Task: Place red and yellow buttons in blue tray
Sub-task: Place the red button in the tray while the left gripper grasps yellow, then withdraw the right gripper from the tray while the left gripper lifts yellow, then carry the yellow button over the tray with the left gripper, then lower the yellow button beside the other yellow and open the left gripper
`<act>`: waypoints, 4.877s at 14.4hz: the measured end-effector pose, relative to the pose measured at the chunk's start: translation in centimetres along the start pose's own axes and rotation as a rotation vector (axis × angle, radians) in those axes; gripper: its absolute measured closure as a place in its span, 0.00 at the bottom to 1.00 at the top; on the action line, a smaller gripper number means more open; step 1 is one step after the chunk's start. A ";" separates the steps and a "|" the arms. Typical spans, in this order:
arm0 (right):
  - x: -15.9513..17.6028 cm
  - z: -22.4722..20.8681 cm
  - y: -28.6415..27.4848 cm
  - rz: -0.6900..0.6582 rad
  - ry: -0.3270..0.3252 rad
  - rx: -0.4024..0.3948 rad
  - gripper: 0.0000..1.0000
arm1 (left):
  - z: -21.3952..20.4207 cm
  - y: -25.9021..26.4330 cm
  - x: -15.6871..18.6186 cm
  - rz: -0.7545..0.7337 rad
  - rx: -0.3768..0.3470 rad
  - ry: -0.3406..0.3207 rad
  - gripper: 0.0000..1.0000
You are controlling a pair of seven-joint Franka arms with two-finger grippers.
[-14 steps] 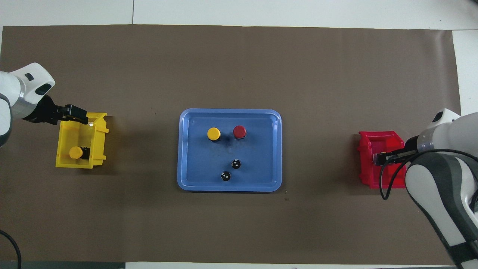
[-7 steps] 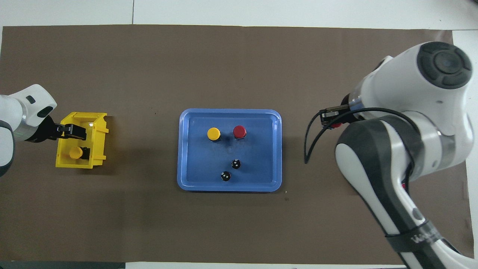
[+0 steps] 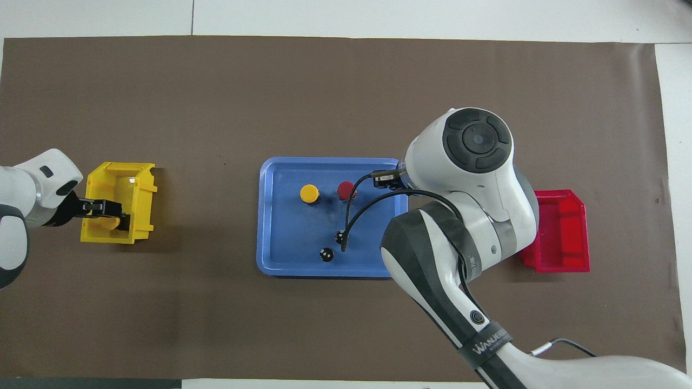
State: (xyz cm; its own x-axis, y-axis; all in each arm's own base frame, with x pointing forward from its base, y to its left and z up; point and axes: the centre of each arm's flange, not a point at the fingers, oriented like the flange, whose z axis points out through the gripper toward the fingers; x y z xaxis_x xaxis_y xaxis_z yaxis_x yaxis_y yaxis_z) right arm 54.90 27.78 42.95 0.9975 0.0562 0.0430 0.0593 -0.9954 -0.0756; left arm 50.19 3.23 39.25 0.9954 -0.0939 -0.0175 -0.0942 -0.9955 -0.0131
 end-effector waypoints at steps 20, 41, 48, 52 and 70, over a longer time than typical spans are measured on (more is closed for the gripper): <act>-0.7 6.1 -1.3 0.008 -0.054 0.014 0.19 | 2.0 1.2 -0.8 0.025 0.000 -0.006 0.35; -3.4 -21.6 33.5 0.116 -0.195 -0.059 0.00 | -5.1 26.4 1.9 -0.022 0.004 0.040 0.59; -4.9 -21.7 33.3 0.117 -0.199 -0.058 0.00 | -1.6 35.4 2.6 0.009 -0.024 0.029 0.59; -4.6 -22.9 33.0 0.110 -0.135 -0.068 0.00 | -0.2 35.8 2.8 0.007 -0.015 0.015 0.59; -4.2 -23.1 32.2 0.096 -0.112 -0.073 0.00 | 2.0 35.3 4.3 -0.014 -0.025 0.045 0.30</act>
State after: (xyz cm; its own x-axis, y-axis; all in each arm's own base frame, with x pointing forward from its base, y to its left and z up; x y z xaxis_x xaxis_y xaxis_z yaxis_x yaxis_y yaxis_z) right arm 51.76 -6.30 63.36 0.9968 -0.0350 -0.0724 -0.0352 -0.9994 -0.0018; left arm 51.13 -32.32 36.70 0.9964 -0.0802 0.0276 -0.0805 -0.9967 0.0116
